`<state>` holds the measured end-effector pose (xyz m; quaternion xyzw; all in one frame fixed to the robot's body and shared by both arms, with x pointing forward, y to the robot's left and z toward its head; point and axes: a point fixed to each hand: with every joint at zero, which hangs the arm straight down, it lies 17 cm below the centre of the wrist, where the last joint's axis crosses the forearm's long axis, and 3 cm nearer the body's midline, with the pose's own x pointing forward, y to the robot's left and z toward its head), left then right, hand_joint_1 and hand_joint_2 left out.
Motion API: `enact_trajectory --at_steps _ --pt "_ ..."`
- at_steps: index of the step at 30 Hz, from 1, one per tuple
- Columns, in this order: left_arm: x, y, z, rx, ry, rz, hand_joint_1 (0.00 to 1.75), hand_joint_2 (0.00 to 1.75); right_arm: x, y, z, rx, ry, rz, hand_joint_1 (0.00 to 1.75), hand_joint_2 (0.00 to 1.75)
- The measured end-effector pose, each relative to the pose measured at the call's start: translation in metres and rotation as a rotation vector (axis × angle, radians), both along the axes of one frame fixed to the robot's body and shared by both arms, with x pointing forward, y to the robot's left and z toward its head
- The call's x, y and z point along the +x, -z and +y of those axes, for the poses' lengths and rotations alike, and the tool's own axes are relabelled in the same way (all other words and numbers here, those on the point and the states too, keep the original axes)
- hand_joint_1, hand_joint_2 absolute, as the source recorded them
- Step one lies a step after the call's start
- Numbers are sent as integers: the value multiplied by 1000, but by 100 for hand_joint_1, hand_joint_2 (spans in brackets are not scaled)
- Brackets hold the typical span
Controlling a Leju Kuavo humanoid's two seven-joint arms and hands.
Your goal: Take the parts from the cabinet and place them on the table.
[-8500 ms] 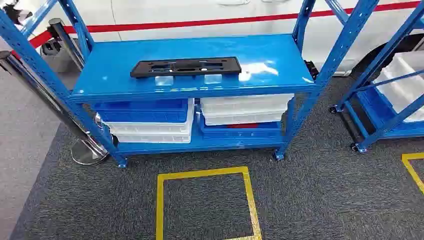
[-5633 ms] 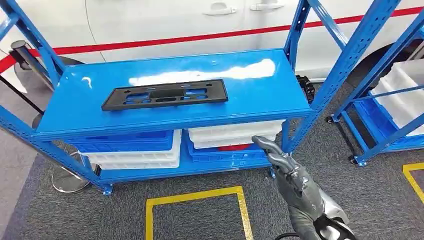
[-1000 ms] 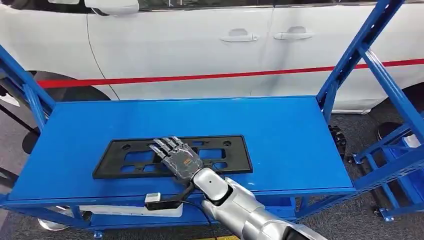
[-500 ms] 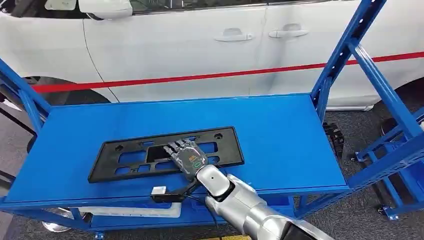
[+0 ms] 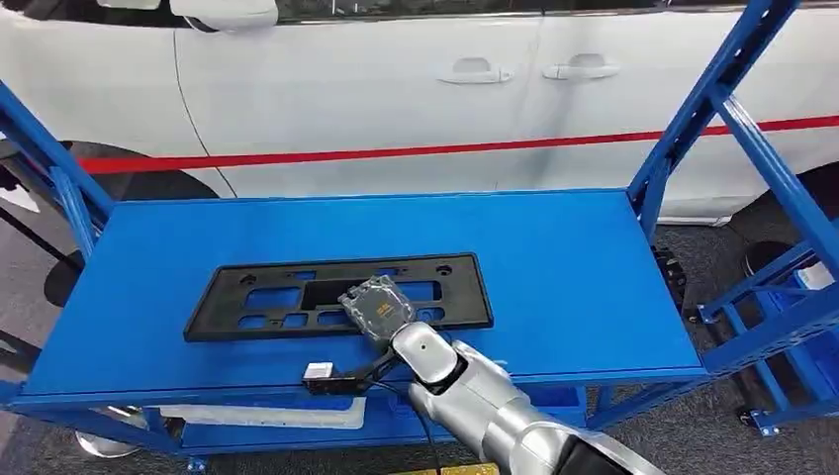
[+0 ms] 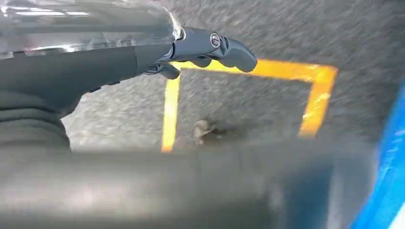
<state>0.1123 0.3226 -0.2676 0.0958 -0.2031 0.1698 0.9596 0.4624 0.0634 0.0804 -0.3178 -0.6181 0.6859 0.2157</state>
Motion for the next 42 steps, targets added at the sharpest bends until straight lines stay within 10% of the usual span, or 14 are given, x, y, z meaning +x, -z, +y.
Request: enact_trajectory --at_steps 12,26,32,42 --pt "-3 1 -4 -41 -34 9 0 175 2 -39 15 216 -86 73 155 175" --pt "-30 8 10 -104 -209 86 0 175 -15 -245 -88 1247 -360 147 155 175" --pt "-35 8 22 -79 -266 101 0 175 -77 -313 -172 1592 -698 288 155 175" --pt "-28 6 26 -86 -287 70 0 175 -171 -353 -198 1504 -955 264 155 175"
